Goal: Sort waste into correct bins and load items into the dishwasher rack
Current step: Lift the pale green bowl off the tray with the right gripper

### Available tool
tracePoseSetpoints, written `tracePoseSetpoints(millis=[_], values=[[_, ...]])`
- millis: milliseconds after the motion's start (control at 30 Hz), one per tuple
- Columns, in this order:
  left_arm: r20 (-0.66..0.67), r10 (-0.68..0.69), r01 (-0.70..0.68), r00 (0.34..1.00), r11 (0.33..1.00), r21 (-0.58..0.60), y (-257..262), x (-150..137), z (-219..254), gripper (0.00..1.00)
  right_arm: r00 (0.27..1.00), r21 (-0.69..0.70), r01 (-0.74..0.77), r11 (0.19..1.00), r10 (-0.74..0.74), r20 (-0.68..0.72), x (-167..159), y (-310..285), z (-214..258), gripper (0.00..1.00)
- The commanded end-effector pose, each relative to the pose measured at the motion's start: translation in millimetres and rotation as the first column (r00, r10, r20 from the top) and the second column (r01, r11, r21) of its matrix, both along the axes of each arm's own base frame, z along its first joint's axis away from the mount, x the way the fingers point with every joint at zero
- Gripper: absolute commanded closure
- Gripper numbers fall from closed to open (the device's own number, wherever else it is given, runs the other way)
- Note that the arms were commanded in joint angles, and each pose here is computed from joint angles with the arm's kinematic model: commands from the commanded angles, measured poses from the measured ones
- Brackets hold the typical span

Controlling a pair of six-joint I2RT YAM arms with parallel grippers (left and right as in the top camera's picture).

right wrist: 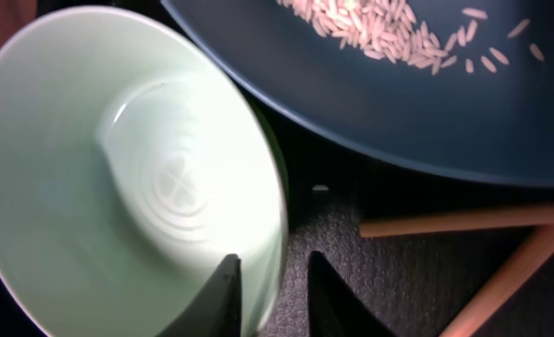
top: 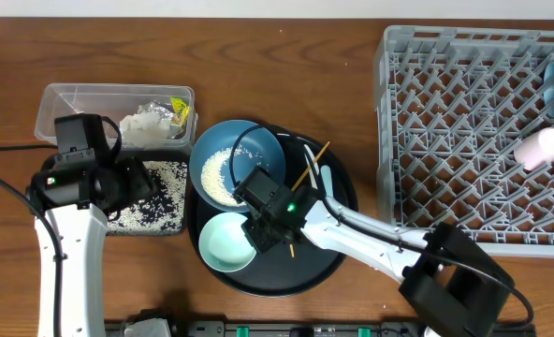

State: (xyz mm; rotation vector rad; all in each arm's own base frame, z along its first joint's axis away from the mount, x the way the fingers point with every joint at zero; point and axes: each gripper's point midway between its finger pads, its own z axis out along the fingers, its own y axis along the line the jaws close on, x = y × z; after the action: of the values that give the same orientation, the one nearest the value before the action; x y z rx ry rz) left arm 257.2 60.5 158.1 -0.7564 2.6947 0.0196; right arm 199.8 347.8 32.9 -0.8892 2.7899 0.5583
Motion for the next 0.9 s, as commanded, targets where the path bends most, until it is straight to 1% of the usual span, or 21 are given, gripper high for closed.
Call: tracePoseSetpoints(millis=[0,67,200,400,467,633,733,867], values=[[-0.001,0.020,-0.020,1.000,1.000,-0.002,1.4,0.0,0.4,0.29,1.000,-0.007,-0.018,1.000,0.018,-0.002,-7.8,3.6,-3.7,0.87],[-0.001,0.020,-0.020,1.000,1.000,-0.002,1.4,0.0,0.4,0.29,1.000,-0.007,-0.018,1.000,0.018,-0.003,-8.0,3.8,-3.6,0.92],[-0.001,0.020,-0.020,1.000,1.000,-0.002,1.3,-0.1,0.4,0.29,1.000,-0.007,-0.009,1.000,0.009,-0.005,-7.4,3.4,-3.7,0.99],[-0.001,0.020,-0.020,1.000,1.000,-0.002,1.3,-0.1,0.4,0.29,1.000,-0.020,0.016,1.000,-0.017,-0.008,-3.7,-1.0,-1.3,0.99],[-0.001,0.020,-0.020,1.000,1.000,-0.002,1.5,-0.1,0.4,0.29,1.000,-0.050,0.031,0.998,-0.031,-0.002,-0.4,-8.0,0.7,0.99],[-0.001,0.020,-0.020,1.000,1.000,-0.002,1.4,-0.1,0.4,0.29,0.995,-0.145,0.087,0.985,-0.081,0.052,18.0,-31.9,17.0,0.99],[-0.001,0.020,-0.020,1.000,1.000,-0.002,1.4,0.0,0.4,0.29,0.988,-0.155,0.125,0.980,-0.109,0.107,36.1,-42.6,40.1,0.99],[-0.001,0.020,-0.020,1.000,1.000,-0.002,1.3,-0.1,0.4,0.28,0.967,-0.131,0.157,0.979,-0.125,0.222,67.2,-57.4,77.3,0.99]])
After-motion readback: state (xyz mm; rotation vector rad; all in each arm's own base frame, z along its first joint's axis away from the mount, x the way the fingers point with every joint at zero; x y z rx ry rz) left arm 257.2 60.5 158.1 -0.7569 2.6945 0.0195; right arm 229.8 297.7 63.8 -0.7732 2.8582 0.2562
